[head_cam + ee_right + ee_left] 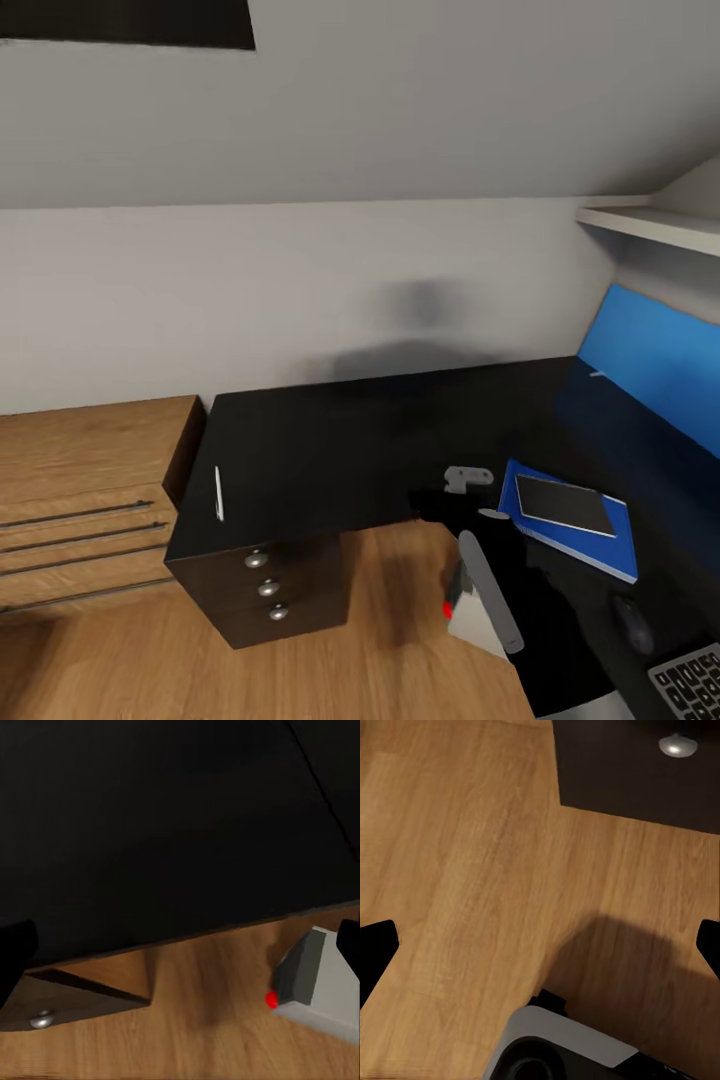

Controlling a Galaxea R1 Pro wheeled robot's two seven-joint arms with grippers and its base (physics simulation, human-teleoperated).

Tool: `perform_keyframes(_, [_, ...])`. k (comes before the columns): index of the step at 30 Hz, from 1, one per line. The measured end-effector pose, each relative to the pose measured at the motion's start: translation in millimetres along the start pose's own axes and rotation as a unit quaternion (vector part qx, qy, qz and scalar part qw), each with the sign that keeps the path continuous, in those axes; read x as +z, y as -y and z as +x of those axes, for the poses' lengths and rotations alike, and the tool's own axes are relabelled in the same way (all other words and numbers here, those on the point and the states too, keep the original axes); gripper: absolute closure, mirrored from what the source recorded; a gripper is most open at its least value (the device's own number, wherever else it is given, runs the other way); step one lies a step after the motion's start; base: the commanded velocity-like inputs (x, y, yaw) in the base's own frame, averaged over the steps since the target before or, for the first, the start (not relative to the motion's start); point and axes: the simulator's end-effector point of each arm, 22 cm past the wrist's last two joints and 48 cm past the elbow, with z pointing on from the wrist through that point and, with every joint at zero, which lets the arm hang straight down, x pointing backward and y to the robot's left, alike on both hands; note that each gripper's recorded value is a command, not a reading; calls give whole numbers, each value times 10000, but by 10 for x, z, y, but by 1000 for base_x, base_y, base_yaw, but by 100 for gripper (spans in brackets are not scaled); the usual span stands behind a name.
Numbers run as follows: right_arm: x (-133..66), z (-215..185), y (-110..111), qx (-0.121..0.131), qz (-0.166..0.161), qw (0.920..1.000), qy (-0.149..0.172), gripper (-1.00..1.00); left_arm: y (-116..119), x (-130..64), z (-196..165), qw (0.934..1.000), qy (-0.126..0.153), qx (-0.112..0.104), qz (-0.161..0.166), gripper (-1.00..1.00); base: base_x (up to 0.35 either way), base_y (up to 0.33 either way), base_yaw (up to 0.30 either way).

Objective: In the bedroom, organize the workspace by keeping the computer under the desk, ensuring the monitor is on the desk, placing the keyboard on the desk next to the monitor, placing the mouse on the desk next to the keyboard, moving the folder from the swivel chair onto the desk next to the mouse, stacking the notebook on top of the folder with the pen on top of the notebook, and positioning the swivel chair next to the desk.

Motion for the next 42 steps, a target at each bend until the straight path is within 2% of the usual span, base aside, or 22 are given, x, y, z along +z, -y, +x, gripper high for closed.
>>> perform_keyframes(4, [-4,56,-180,-197,-125,9997,-35,-100,-1,0,0,10000,1,0,-1,-100,0,0,277])
perform_keyframes(8, [-32,165,-577,-579,-331,9978,-32,-100,-4,1,4,10000,-5,0,-5,-100,0,0,277])
perform_keyframes(11, [-43,171,-648,-719,-228,9971,58,-100,-10,2,9,10000,-11,3,-11,-100,0,0,268])
perform_keyframes(14, [-60,160,-655,-838,22,9963,184,-100,-17,4,15,10000,-19,7,-16,-100,0,0,254])
perform_keyframes(15, [-70,191,-689,-958,160,9950,240,-100,-16,3,19,10000,-24,7,-16,-100,0,0,233])
perform_keyframes(17, [-51,254,-715,-1043,209,9941,233,-100,-20,4,26,10000,-33,9,-21,-100,0,0,227])
perform_keyframes(27, [115,580,-794,-1092,286,9936,52,-100,-36,7,64,10000,-76,24,-30,-100,-11,8,195])
perform_keyframes(42, [142,555,-793,-998,280,9945,174,-100,-57,14,81,9999,-98,36,-39,-100,-180,193,36])
